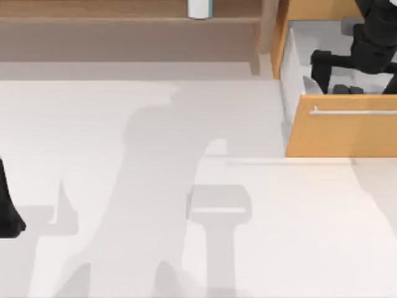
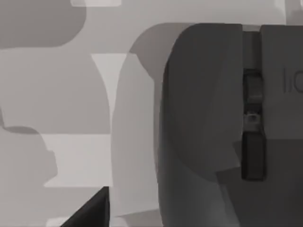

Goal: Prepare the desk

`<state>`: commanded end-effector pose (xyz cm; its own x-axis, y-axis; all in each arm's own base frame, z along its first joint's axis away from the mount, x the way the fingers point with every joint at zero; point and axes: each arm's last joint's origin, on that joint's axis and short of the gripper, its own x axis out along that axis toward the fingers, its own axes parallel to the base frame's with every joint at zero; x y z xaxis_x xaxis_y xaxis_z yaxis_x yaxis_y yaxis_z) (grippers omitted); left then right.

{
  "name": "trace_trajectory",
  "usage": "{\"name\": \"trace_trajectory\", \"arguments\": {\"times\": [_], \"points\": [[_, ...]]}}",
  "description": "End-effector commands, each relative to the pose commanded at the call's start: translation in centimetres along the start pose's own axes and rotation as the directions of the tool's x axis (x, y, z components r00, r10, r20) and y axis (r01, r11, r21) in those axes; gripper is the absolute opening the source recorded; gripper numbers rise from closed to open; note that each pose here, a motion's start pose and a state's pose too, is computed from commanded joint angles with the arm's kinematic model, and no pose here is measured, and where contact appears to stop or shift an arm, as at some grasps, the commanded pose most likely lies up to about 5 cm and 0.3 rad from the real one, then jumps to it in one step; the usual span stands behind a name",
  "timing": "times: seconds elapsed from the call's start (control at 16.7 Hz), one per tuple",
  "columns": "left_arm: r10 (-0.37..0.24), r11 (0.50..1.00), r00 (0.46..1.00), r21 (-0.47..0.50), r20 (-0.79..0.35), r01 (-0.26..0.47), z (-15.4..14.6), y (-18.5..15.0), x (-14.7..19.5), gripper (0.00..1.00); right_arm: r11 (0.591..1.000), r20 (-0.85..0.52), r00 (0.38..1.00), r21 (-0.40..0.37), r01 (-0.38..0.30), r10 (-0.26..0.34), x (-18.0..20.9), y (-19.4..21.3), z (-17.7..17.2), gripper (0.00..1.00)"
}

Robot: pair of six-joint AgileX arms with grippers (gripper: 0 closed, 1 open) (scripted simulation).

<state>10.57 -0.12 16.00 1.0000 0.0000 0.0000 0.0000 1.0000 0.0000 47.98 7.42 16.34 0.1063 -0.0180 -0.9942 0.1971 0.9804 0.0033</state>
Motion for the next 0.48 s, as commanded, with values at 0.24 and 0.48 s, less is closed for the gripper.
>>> {"name": "trace_trajectory", "arguments": {"times": [0.24,0.48], "points": [[0.000,1.000,1.000,0.000,0.000,0.000,0.00,0.00,0.00,1.00,1.000,-0.003,1.000,0.004,0.000,0.000,0.26,0.04,0.15,1.00],[0.000,1.000,1.000,0.000,0.000,0.000,0.00,0.00,0.00,1.00,1.000,-0.004,1.000,0.004,0.000,0.000,0.37,-0.09,0.15,1.00]]}}
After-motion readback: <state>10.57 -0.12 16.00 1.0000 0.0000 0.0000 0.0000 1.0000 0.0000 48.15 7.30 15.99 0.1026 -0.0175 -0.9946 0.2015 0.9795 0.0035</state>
